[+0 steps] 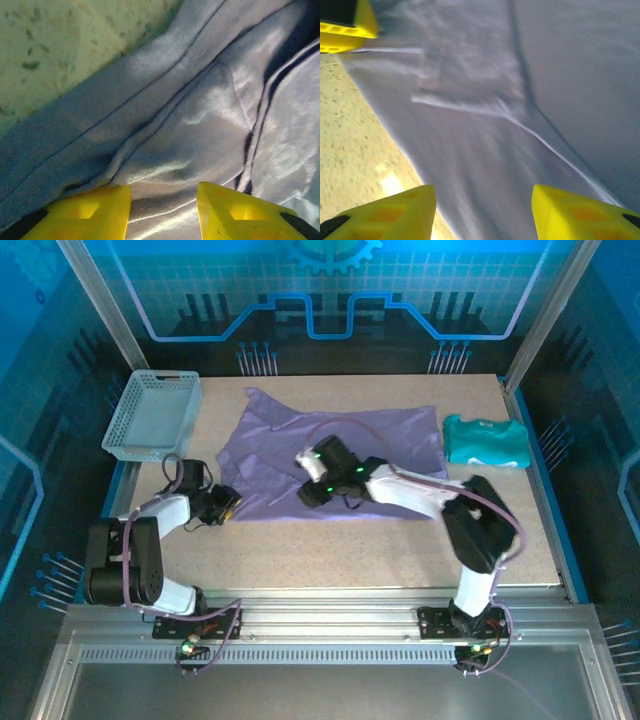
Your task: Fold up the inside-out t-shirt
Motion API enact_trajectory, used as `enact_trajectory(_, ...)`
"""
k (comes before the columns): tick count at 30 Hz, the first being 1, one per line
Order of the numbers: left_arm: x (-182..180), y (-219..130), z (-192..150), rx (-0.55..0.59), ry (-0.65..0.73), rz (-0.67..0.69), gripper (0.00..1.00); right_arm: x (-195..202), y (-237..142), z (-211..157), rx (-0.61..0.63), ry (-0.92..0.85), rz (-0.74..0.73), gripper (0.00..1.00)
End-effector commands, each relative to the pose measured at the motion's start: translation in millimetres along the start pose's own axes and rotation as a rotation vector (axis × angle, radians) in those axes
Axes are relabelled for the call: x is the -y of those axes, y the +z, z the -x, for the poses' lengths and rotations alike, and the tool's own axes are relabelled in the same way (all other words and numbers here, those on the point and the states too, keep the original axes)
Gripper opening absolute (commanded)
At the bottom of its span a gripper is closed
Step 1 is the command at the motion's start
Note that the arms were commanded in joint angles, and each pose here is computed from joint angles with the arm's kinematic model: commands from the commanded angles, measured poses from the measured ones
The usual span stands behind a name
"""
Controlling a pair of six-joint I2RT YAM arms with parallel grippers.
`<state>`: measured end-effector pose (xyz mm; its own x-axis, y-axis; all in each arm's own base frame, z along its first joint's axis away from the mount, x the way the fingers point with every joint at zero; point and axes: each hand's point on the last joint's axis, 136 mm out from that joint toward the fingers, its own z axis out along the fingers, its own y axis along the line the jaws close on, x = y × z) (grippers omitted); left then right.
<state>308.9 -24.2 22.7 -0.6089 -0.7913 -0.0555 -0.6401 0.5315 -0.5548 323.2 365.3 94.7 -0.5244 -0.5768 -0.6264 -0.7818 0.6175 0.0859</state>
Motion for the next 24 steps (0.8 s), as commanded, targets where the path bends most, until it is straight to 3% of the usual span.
enact_trajectory(1, -1, 2, 5, 0.001, -0.008, -0.037, 0.41, -29, 29, 14, -0.024, -0.152, 0.051, 0.54)
enact_trajectory(8, -7, 3, 0, -0.015, -0.014, -0.041, 0.41, -40, 82, 9, -0.141, -0.248, 0.034, 0.54)
enact_trajectory(16, -8, 3, -2, -0.019, -0.017, -0.042, 0.41, -37, 102, 4, -0.186, -0.261, 0.031, 0.49)
enact_trajectory(21, -11, 5, -3, -0.024, -0.017, -0.035, 0.41, -31, 104, 12, -0.164, -0.217, 0.021, 0.20)
enact_trajectory(24, -13, 6, -3, -0.023, -0.017, -0.031, 0.41, -26, 98, 21, -0.136, -0.171, 0.021, 0.11)
